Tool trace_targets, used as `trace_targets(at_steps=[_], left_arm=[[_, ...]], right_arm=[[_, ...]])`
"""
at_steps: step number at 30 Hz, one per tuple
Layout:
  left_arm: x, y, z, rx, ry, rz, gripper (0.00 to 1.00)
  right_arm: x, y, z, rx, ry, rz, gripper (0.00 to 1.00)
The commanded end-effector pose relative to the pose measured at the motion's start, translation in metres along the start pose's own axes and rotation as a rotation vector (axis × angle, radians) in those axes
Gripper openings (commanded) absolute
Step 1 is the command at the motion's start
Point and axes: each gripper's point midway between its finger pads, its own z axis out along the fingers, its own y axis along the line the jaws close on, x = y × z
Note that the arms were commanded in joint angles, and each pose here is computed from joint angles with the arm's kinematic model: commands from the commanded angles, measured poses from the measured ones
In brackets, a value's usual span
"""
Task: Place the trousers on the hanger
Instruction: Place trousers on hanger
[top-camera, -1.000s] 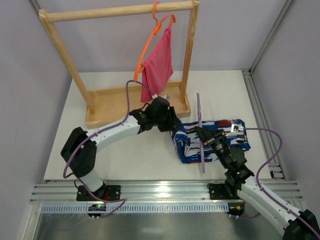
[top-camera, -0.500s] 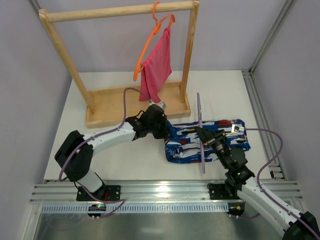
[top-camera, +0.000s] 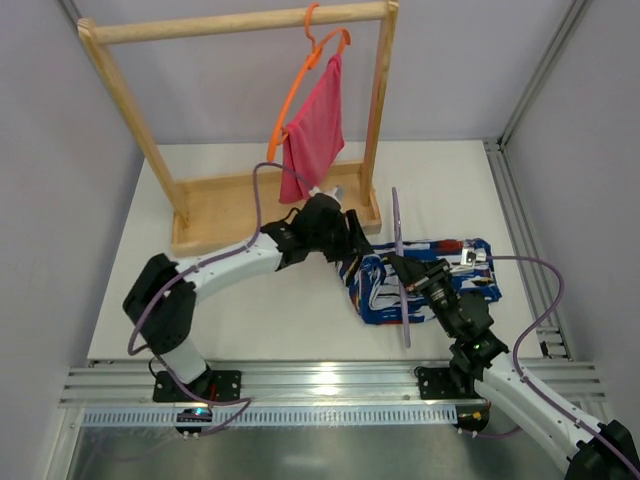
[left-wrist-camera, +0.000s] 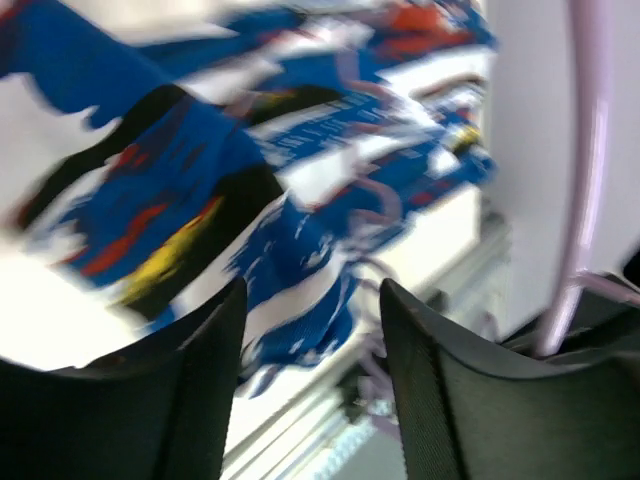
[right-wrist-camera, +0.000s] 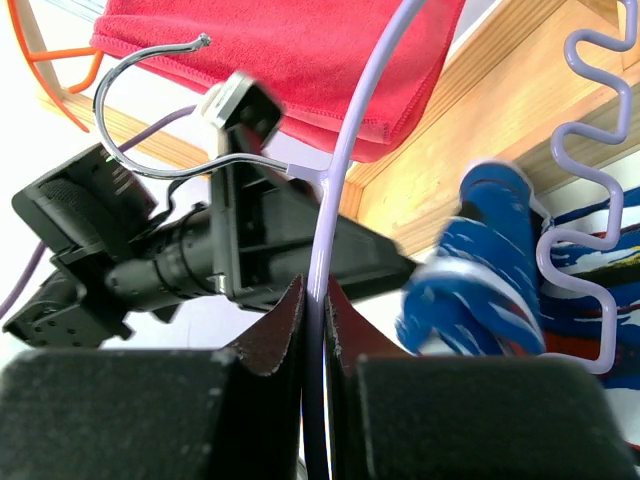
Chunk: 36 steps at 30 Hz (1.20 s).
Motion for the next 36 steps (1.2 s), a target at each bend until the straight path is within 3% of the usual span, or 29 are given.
trace_targets(at_steps=[1,4,9,11,13,17,20,24,25,26,30,36], left_arm=[[-0.047,0.04,-0.075,-0.244,-0.207,0.084,0.58],[-0.048,0.06,-0.112,-0.304,-0.249,0.112,0.62],[-0.029,0.098,-0.137,-0.426,-0.226,0.144,0.56],[-0.009,0.12,-0.126,-0.454,-0.167,0.128,0.43],[0.004,0.115,-0.107,-0.36,-0.128,0.078,0.28],[0.029,0.14,-0.091,-0.418,-0.031,0.051,0.21],[0.025,0.152,-0.104,-0.488,-0.058,0.082,0.35],[0.034,0.152,-0.113,-0.414,-0.091,0.071,0.48],[0.042,0.151,-0.111,-0.383,-0.065,0.058,0.63],[0.047,0.148,-0.109,-0.35,-0.057,0.037,0.66],[0.065,0.13,-0.093,-0.148,-0.041,-0.054,0.72],[0.076,0.138,-0.077,-0.102,-0.039,-0.144,0.68]], right_arm=[[0.034,-0.081,-0.028,0.12,0.057,-0.044,0.04],[0.033,-0.079,-0.028,0.116,0.055,-0.042,0.04],[0.033,-0.079,-0.027,0.115,0.05,-0.039,0.04],[0.033,-0.079,-0.027,0.116,0.051,-0.037,0.04],[0.033,-0.08,-0.027,0.119,0.052,-0.035,0.04],[0.036,-0.076,-0.028,0.104,0.067,-0.033,0.04],[0.036,-0.078,-0.029,0.11,0.072,-0.039,0.04],[0.035,-0.077,-0.028,0.109,0.066,-0.041,0.04],[0.035,-0.075,-0.028,0.103,0.065,-0.04,0.04],[0.035,-0.075,-0.028,0.101,0.068,-0.041,0.04],[0.035,-0.077,-0.028,0.108,0.068,-0.041,0.04],[0.035,-0.076,-0.028,0.105,0.068,-0.042,0.04]])
